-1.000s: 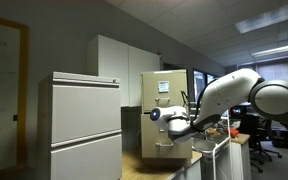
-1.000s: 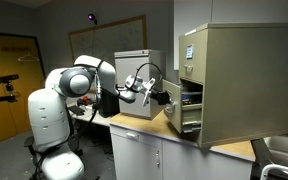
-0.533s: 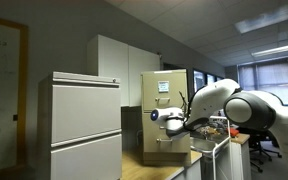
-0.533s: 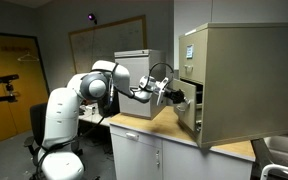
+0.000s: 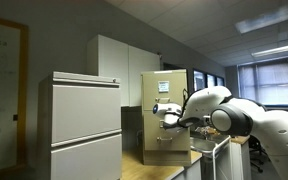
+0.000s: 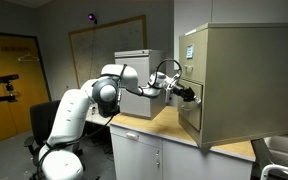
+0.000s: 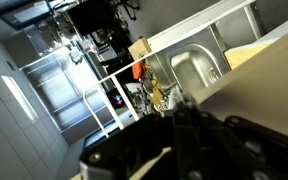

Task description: Close the bottom drawer

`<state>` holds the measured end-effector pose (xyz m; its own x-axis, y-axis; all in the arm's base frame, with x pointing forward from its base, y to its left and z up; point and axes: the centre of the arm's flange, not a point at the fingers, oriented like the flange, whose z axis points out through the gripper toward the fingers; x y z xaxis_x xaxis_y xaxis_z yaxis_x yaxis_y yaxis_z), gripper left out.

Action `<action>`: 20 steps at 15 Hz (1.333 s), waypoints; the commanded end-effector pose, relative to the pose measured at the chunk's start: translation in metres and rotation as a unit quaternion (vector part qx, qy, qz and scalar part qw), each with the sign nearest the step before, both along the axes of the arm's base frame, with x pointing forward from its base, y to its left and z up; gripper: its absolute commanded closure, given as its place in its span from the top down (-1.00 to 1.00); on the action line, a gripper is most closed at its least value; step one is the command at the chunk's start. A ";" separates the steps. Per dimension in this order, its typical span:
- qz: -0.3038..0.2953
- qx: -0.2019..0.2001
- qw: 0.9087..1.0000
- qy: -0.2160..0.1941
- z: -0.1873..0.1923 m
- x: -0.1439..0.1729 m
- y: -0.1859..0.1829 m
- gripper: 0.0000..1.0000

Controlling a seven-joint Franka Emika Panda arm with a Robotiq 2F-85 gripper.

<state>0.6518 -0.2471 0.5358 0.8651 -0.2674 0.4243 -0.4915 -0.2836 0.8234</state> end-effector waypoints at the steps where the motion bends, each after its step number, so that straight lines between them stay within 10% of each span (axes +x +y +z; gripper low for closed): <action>1: -0.031 -0.013 0.999 -0.028 0.027 0.049 -0.063 -1.00; 20: -0.100 0.096 0.990 -0.033 0.024 0.065 -0.131 -1.00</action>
